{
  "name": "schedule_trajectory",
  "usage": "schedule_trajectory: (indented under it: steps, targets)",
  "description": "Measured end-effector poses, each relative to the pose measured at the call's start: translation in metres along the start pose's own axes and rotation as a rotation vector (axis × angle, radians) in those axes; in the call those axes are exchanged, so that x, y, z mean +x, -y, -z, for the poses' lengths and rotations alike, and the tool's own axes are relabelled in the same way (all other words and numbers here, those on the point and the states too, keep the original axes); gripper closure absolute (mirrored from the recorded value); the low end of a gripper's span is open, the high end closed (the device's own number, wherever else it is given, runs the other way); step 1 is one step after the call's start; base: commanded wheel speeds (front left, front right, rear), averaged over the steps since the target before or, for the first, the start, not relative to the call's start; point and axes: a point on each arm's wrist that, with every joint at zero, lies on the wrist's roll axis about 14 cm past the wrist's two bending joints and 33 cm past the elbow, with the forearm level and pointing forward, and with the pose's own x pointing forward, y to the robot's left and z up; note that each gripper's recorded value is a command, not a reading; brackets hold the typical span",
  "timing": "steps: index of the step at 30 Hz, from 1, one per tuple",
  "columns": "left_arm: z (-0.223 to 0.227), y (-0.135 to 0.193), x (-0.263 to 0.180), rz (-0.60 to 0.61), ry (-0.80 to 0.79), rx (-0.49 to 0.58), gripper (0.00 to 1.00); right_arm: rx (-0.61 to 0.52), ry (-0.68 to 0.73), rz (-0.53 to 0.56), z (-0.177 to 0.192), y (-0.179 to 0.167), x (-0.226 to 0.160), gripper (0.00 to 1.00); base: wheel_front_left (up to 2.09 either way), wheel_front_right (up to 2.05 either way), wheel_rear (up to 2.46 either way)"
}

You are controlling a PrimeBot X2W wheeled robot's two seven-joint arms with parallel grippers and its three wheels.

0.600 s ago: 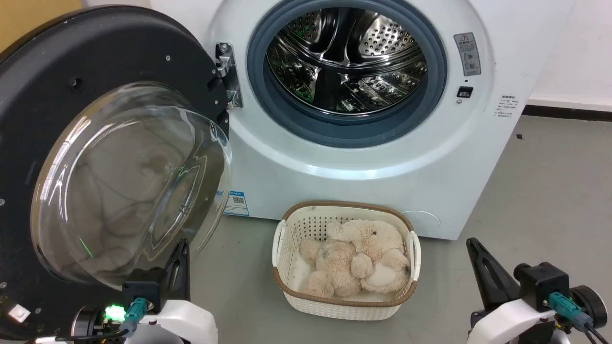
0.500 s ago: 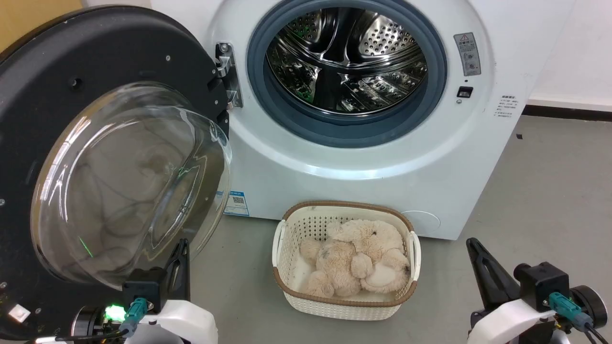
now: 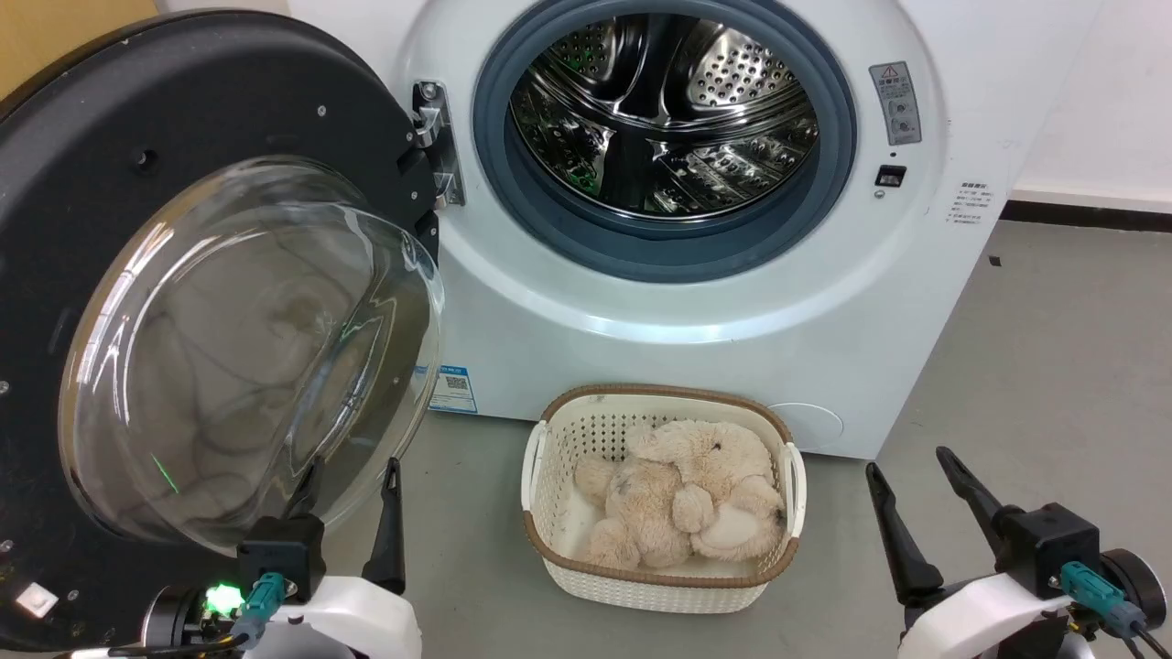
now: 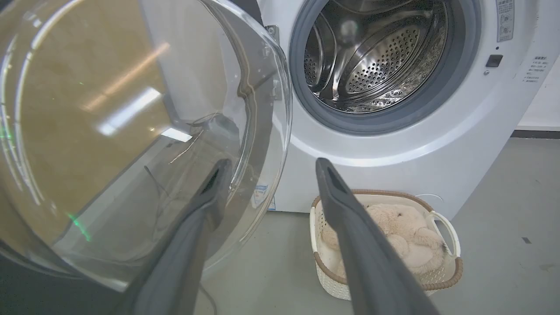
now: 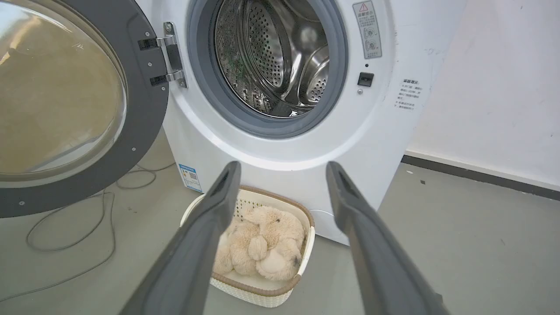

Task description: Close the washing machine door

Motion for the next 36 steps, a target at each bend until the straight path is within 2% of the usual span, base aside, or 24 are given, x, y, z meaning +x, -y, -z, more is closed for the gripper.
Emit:
schedule_trajectory:
  steps: [22, 36]
  targets:
    - [-0.006, -0.012, -0.008, -0.044, 0.044, -0.035, 0.0, 0.046, 0.052, -0.038, -0.008, -0.012, 0.007, 0.0, 0.0, 0.0, 0.0]
    - [-0.011, -0.042, -0.029, -0.143, 0.082, -0.044, 0.0, 0.074, 0.082, -0.13, -0.013, -0.042, 0.019, 0.0, 0.0, 0.0, 0.0]
